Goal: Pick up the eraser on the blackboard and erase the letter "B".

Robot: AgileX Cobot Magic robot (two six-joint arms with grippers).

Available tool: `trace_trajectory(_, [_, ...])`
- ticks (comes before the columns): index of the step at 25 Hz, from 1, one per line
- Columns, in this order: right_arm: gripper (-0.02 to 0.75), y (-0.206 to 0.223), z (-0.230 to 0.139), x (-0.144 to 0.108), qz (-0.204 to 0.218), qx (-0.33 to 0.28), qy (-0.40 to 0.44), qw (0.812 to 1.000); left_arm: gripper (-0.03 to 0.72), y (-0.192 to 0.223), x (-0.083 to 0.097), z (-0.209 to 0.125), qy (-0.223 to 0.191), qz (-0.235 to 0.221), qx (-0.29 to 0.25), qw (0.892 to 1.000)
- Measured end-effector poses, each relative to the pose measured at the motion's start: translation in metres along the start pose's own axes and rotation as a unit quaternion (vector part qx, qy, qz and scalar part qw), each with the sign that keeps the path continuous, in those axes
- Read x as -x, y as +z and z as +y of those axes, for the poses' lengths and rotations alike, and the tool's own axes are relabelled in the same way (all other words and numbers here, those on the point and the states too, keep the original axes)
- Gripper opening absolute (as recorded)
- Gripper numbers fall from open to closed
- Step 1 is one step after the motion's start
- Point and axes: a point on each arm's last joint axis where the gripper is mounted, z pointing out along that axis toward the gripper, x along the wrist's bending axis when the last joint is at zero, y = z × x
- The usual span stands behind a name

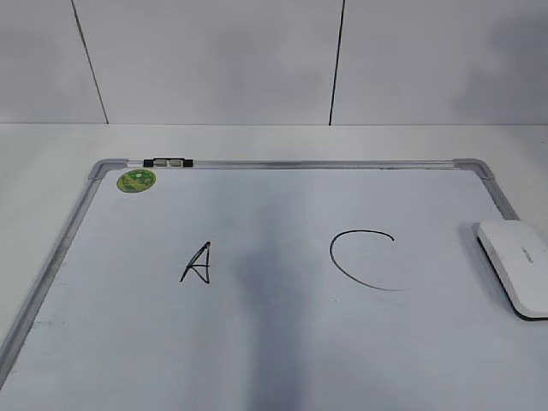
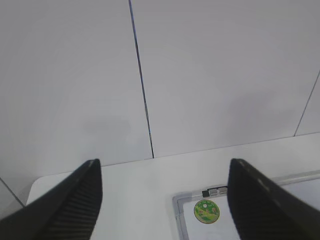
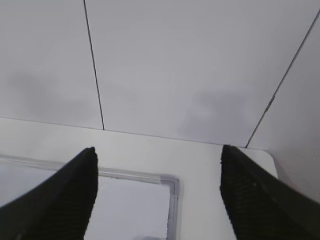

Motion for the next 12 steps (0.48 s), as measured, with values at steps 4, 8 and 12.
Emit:
trace_trajectory(4, [0.594, -0.035, -0.001, 0.0, -0.004, 0.032, -0.009, 0.999, 0.575, -0.021, 0.002, -0.001, 0.004, 0.001, 0.008, 1.0])
trace_trajectory(8, [0.594, -0.061, -0.008, -0.001, 0.0, 0.038, -0.008, 0.999, 0.573, -0.039, 0.004, -0.005, 0.006, -0.002, 0.0, 1.0])
trace_trajectory(12, [0.594, -0.078, -0.019, -0.004, 0.01, 0.033, -0.005, 0.999, 0.571, -0.05, 0.006, -0.023, 0.006, -0.003, -0.009, 1.0])
